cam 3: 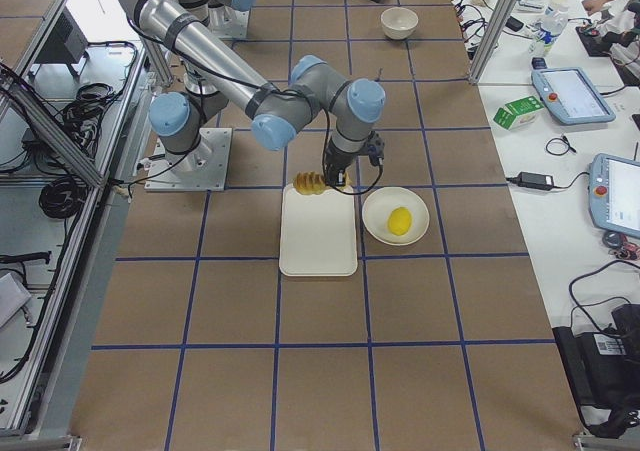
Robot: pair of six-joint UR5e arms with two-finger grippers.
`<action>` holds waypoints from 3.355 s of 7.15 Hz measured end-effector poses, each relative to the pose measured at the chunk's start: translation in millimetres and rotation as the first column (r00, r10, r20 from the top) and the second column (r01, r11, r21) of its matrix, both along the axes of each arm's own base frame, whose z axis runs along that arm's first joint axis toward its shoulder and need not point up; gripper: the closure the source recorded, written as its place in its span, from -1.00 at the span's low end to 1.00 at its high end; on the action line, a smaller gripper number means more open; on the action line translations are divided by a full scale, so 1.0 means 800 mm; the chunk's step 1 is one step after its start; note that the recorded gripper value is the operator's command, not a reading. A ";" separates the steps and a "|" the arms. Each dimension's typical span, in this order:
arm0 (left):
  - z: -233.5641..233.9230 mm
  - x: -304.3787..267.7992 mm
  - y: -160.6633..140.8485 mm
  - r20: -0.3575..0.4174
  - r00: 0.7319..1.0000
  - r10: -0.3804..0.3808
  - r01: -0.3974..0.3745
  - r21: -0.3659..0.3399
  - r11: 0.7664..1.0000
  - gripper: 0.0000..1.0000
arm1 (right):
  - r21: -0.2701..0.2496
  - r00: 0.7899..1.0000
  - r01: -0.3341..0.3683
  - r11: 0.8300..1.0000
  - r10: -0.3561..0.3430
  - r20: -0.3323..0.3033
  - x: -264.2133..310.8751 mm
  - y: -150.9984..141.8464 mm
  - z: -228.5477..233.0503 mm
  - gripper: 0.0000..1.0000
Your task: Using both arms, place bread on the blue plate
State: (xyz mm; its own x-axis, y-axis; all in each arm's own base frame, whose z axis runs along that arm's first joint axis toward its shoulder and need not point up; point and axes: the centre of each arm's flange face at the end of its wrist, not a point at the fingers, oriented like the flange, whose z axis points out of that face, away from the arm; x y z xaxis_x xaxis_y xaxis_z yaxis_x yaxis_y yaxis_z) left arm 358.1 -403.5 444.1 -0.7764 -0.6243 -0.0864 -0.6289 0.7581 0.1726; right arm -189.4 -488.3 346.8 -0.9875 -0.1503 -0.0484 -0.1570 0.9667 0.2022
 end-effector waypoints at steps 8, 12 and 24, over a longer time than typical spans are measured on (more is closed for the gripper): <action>-0.096 -0.487 -0.156 -0.177 0.728 -0.662 0.573 -0.375 0.729 1.00 | -0.035 0.998 -0.011 0.999 0.013 0.059 0.191 0.018 0.080 1.00; -0.263 -0.643 -0.137 -0.123 0.619 -0.776 0.582 -0.592 0.558 1.00 | -0.055 0.996 0.056 0.997 -0.052 0.068 0.321 0.033 0.102 1.00; -0.085 -0.627 -0.143 0.083 0.635 -0.768 0.767 -0.184 0.614 -1.00 | -0.102 0.991 0.101 0.990 -0.091 0.099 0.612 -0.013 -0.017 1.00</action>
State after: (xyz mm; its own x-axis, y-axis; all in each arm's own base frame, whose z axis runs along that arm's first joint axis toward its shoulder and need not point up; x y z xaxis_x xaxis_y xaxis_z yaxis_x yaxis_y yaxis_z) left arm -143.8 -517.9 375.8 -0.9797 0.1974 -0.0343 0.1982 0.9799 -0.0222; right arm 300.4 -499.0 333.0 -0.9894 -0.0639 -0.1301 -0.0755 0.9934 0.0860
